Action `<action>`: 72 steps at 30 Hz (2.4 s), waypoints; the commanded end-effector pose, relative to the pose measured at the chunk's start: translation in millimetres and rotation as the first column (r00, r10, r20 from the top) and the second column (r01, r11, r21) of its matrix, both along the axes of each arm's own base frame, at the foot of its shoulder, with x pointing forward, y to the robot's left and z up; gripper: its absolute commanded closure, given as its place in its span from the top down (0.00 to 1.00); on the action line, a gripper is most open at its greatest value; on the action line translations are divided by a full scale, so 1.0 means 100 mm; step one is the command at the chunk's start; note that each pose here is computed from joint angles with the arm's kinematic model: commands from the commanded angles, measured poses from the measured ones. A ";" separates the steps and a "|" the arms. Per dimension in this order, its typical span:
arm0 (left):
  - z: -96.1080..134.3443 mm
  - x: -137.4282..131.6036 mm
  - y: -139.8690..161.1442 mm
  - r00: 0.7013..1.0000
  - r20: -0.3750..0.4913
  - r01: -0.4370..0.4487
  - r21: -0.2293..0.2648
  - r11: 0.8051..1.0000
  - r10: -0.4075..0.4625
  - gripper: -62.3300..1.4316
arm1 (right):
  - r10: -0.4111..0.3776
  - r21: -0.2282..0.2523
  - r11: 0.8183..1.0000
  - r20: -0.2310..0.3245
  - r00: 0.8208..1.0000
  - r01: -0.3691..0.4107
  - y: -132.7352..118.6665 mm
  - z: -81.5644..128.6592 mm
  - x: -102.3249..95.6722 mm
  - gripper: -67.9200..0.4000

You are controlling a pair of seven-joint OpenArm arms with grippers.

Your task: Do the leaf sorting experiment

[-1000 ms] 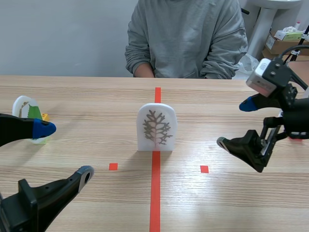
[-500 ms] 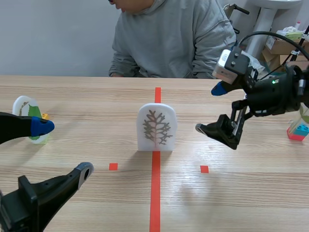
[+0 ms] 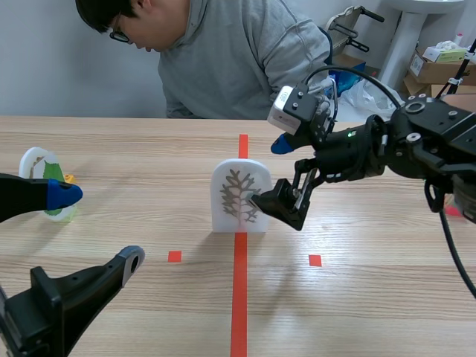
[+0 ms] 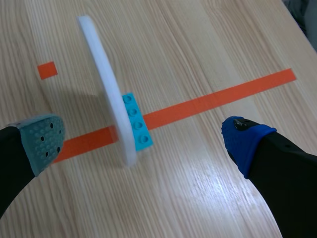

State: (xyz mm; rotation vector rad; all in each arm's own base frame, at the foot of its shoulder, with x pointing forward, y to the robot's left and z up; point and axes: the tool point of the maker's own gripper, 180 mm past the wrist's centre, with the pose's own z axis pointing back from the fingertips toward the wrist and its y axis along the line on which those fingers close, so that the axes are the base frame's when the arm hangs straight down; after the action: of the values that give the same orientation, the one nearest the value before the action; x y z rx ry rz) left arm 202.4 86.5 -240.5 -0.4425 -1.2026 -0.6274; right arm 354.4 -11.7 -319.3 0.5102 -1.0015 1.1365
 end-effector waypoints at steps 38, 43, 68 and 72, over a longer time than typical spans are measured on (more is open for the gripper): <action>0.10 0.04 -0.02 0.999 0.032 -0.001 -0.030 1.000 0.002 1.00 | -0.018 0.050 0.999 0.021 1.000 0.017 0.28 -0.13 -0.02 0.22; 0.10 0.04 -0.02 0.999 0.032 -0.001 -0.030 1.000 0.002 1.00 | -0.018 0.049 0.999 0.009 1.000 0.017 0.28 -0.17 -0.06 0.07; 0.09 0.04 -0.02 1.000 0.029 -0.001 -0.028 1.000 0.002 1.00 | -0.312 0.190 0.930 -0.047 0.949 0.315 -0.42 0.26 0.35 0.02; 0.09 0.04 -0.02 1.000 0.029 -0.001 -0.028 1.000 0.002 1.00 | -0.444 0.225 0.865 -0.076 0.893 0.449 -0.88 0.28 0.41 0.02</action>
State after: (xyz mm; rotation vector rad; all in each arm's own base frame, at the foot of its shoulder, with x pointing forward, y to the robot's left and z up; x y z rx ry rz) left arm 204.4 86.6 -238.9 -0.4400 -1.2103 -0.6295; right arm 392.9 -94.5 -299.5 0.4470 -1.1429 0.6048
